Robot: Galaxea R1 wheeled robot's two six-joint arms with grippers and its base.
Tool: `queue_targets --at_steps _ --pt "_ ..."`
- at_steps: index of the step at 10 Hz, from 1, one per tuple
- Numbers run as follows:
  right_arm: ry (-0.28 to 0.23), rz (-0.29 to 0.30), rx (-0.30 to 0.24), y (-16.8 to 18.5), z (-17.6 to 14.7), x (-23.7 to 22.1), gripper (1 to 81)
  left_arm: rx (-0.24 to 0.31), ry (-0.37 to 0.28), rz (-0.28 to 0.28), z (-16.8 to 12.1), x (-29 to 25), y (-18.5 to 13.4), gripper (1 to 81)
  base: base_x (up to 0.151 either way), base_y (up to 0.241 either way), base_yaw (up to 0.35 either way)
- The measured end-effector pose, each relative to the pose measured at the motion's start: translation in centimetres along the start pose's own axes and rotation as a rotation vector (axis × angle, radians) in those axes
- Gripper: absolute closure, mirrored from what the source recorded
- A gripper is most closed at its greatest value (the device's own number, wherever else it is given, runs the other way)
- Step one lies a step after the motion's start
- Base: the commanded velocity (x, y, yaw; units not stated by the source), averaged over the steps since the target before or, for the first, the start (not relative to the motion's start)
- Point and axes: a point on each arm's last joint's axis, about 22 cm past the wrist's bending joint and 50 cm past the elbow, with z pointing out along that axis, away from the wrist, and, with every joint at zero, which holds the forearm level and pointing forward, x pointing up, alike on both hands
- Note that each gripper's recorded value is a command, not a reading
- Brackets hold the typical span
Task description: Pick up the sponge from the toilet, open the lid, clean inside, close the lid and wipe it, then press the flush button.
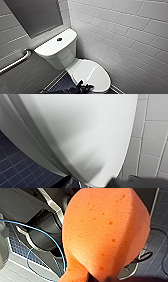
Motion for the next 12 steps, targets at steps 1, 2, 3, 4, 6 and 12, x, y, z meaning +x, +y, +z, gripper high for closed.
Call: queue_targets --at_steps 1,2,3,4,6,12 --pt "0.0 0.001 0.003 -0.1 0.0 0.0 81.1 0.005 -0.005 -0.001 0.1 -0.1 -0.2 1.0 0.0 0.0 0.0" --pt "-0.001 0.002 0.002 -0.1 0.0 -0.1 81.1 0.015 -0.005 -0.003 0.5 -0.1 -0.5 1.0 0.0 0.0 0.0" --pt "0.0 0.002 0.002 -0.1 0.0 0.0 81.1 0.023 -0.003 -0.006 0.7 0.1 -0.8 1.0 0.0 0.0 0.0" --pt "-0.001 0.002 0.003 -0.1 0.0 0.0 81.1 0.023 -0.004 -0.005 0.7 0.1 -0.8 1.0 0.0 0.0 0.0" --pt "-0.001 0.002 0.003 -0.2 0.0 -0.1 81.1 0.023 -0.02 -0.004 0.5 0.2 -0.4 1.0 0.0 0.0 0.0" --pt "-0.002 0.004 0.008 -0.5 0.2 -0.2 81.1 0.01 -0.029 -0.017 0.0 0.5 0.4 1.0 0.0 0.0 0.0"
